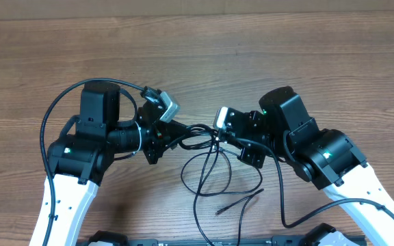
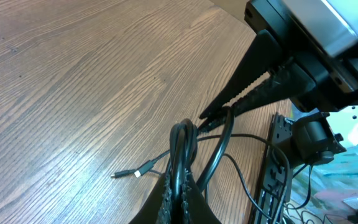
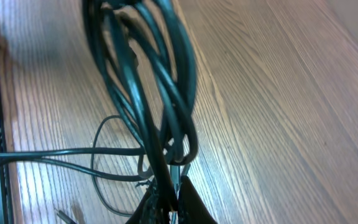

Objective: Untangle cables

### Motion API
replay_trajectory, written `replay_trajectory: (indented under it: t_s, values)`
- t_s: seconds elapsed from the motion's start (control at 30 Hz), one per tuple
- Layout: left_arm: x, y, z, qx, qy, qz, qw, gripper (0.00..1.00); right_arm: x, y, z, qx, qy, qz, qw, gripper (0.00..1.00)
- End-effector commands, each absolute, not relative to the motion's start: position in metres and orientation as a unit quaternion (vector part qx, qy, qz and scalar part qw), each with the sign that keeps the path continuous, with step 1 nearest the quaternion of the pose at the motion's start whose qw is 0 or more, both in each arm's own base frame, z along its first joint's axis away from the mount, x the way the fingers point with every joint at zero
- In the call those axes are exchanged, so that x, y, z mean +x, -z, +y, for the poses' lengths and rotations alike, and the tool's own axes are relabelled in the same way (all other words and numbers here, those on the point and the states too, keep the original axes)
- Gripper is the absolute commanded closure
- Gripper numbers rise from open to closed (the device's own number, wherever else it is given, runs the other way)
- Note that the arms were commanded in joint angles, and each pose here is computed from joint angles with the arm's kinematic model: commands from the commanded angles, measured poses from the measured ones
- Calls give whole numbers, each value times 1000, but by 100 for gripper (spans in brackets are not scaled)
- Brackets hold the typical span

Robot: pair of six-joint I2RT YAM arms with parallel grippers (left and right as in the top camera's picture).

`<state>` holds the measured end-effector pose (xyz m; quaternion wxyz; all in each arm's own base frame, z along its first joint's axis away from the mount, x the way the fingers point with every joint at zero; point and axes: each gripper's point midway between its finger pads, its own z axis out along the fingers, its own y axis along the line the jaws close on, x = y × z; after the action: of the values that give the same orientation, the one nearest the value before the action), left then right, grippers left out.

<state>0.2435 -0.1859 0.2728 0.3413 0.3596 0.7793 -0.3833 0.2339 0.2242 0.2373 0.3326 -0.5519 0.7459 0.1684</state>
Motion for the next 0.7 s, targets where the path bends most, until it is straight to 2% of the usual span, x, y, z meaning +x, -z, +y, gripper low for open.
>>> replay_trajectory:
  t_s: [0.0,0.67]
  values:
    - [247,-282,-186,355,382,779,349,96,238,-232,216,-521,-153,775,323,96]
    - [253,-276,-180,335,362,798,345,96,207,-199,196,-508,-158,818,219,96]
